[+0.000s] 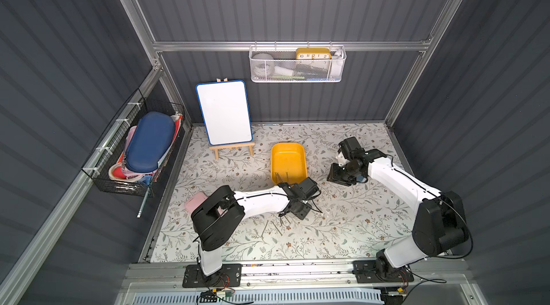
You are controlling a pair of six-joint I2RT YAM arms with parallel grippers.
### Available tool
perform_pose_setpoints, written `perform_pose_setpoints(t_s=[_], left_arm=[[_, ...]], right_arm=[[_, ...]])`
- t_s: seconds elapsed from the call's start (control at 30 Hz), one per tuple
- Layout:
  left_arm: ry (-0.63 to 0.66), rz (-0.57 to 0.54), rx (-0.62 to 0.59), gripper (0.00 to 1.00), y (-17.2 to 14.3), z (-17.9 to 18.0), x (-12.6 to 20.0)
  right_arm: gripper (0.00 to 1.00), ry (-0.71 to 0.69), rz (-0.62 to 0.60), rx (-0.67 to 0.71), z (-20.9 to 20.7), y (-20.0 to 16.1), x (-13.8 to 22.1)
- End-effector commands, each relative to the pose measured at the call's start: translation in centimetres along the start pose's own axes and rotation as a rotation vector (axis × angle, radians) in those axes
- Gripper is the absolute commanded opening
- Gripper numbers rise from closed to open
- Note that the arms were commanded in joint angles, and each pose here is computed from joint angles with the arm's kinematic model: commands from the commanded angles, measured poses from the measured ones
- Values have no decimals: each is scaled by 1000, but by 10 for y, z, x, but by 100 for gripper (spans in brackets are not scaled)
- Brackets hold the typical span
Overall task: Put the nails on the desktop into the storage box
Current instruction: Pick up the nail from the center of the board.
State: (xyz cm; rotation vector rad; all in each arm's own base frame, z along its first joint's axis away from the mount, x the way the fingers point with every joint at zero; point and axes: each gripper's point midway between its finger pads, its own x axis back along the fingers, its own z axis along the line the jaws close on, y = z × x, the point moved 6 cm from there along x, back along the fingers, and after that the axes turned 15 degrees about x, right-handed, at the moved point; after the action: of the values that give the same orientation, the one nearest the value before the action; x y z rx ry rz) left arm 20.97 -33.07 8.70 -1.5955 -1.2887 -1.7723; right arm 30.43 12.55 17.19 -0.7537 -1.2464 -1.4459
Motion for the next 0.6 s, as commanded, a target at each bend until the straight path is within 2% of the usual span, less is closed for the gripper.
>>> perform_pose_setpoints(t_s=[0.0,0.13,0.3,0.4,0.57], left_arm=[[59,47,-20,47,0,8,-6],[59,71,-20,43,2,11,-15],[79,132,14,29,-1,23,-24],[64,171,1,24,-5,22,-30],[49,205,-9,9,-9,21,-37]], right_arm=[[40,-2,6,15,-2,-1,-3],[39,-26,-4,16,-6,-1,-1],[38,-20,-27,23,-6,0,-1],[38,-24,-19,23,-7,-1,-2],[37,-14,-15,28,-6,0,-4]])
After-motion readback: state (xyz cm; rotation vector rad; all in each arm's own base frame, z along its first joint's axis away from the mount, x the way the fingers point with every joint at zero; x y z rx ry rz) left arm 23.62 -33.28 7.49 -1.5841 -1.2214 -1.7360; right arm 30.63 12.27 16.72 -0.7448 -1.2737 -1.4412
